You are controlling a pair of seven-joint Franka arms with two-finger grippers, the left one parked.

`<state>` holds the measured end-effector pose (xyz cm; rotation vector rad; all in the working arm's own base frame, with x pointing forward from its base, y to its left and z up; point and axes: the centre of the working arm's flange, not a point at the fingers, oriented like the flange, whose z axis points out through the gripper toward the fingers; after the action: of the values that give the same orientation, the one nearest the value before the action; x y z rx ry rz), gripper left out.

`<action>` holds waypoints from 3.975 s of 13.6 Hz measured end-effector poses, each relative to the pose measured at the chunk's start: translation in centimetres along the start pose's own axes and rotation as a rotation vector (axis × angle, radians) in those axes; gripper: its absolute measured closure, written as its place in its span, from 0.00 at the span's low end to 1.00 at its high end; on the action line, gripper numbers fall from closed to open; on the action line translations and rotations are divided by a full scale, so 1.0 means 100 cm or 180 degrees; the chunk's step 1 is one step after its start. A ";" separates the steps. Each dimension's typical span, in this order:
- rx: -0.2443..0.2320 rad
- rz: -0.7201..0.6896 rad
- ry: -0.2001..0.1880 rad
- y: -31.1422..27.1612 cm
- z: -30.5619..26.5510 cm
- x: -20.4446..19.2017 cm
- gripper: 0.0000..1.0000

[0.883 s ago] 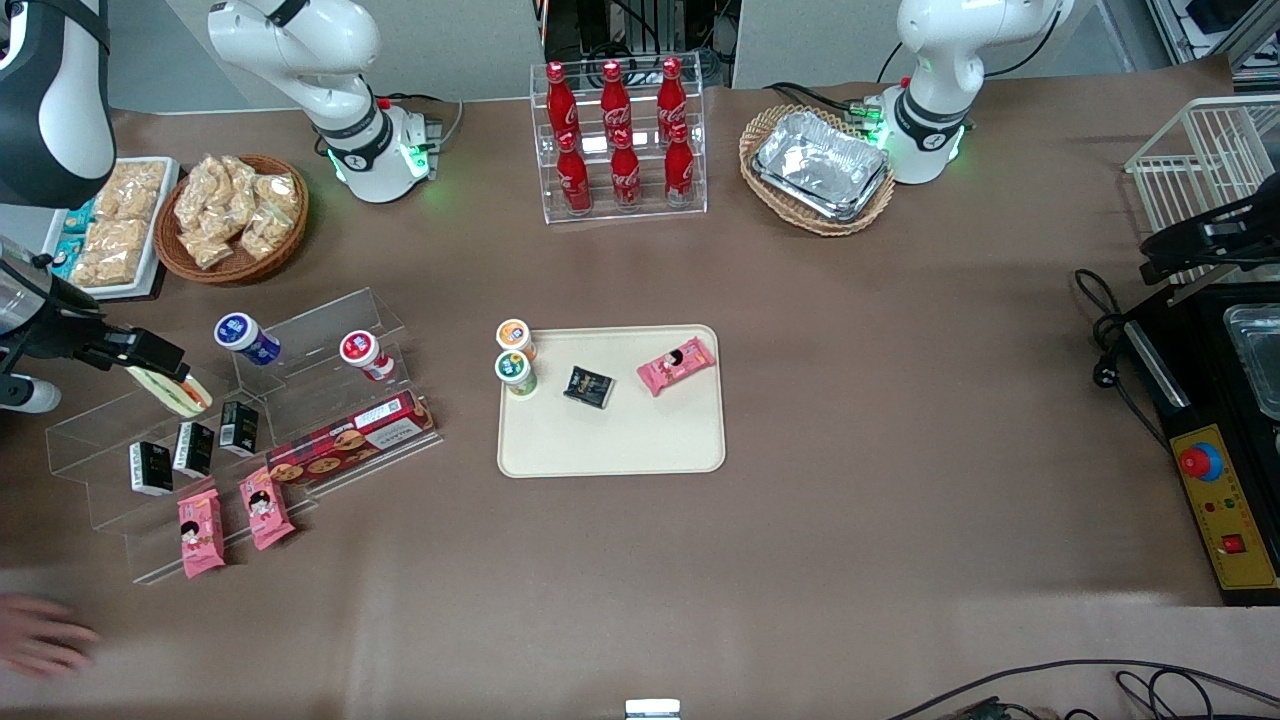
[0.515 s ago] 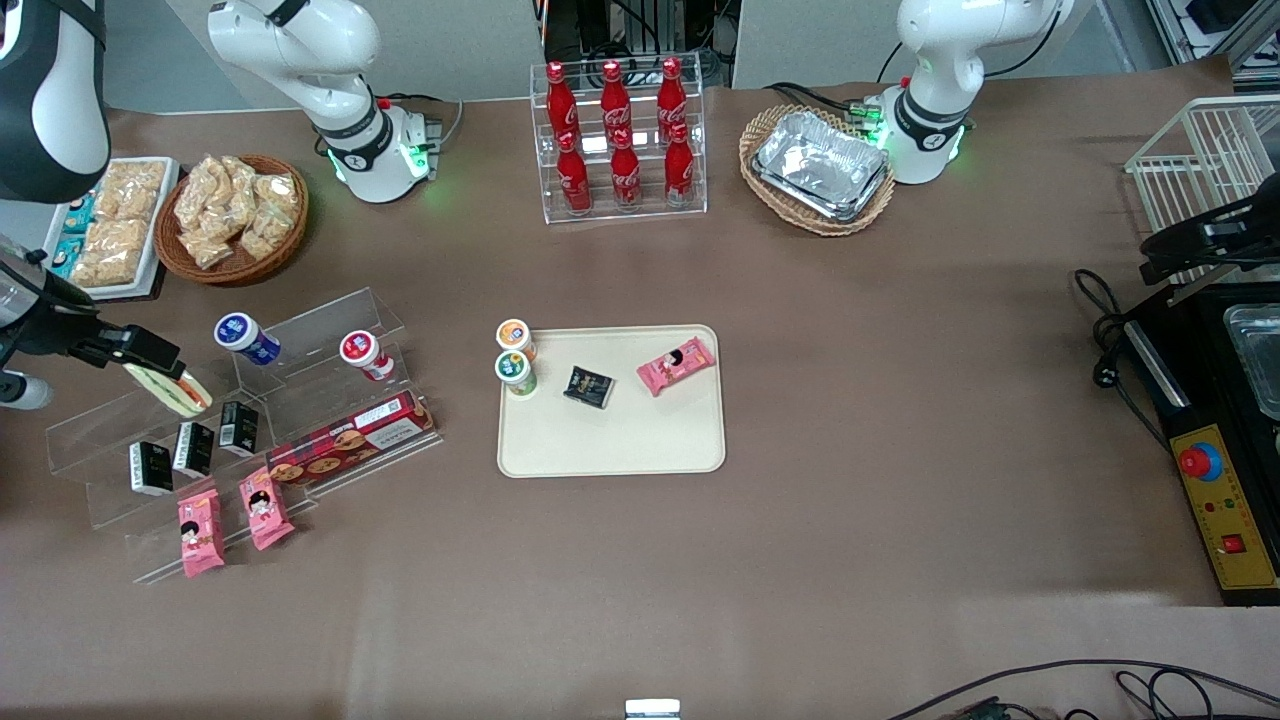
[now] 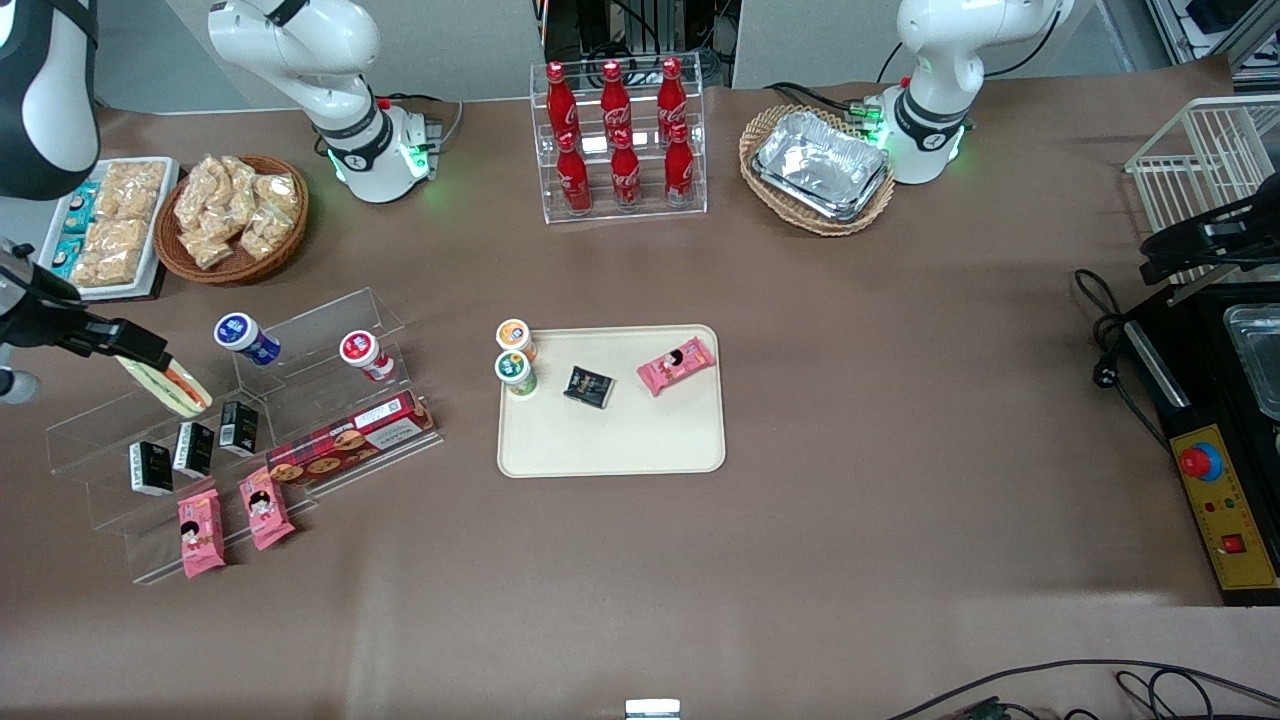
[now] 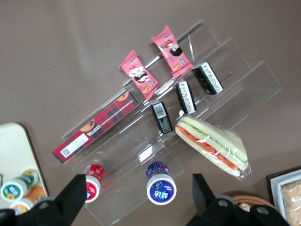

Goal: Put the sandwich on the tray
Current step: 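Move the right gripper down to the wrapped sandwich on the acrylic display, then close the right gripper on the wrapped sandwich and lift it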

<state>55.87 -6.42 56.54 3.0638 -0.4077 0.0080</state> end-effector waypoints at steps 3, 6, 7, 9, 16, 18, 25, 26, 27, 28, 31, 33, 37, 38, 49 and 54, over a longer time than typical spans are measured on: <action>0.0010 0.0624 0.0039 0.008 -0.005 0.004 0.00; 0.0015 0.1416 0.0045 0.007 -0.005 0.008 0.00; 0.0018 0.1529 0.0057 0.008 -0.005 0.011 0.00; 0.0023 0.1633 0.0080 0.016 -0.006 0.017 0.00; -0.0006 0.0104 0.0141 0.081 -0.001 0.030 0.00; -0.0020 -0.0364 0.0117 0.096 0.002 0.030 0.00; -0.0005 -0.1761 0.0003 0.124 0.022 0.034 0.00; 0.0011 -0.1907 -0.0014 0.127 0.026 0.035 0.00; 0.0024 -0.2051 -0.0035 0.129 0.030 0.035 0.00; 0.0045 -0.2154 -0.0058 0.129 0.035 0.034 0.00; 0.0242 -0.2351 -0.0063 0.158 0.063 0.029 0.00; 0.0301 -0.2489 -0.0035 0.173 0.083 0.024 0.00; 0.0329 -0.2728 -0.0060 0.165 0.111 0.013 0.00; 0.0327 -0.2762 -0.0054 0.163 0.118 0.007 0.00; 0.0168 -0.3169 0.0183 0.154 0.162 -0.057 0.00; 0.0047 -0.3225 0.0273 0.152 0.186 -0.065 0.00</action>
<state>45.57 -20.35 38.69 2.8807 1.1356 0.0979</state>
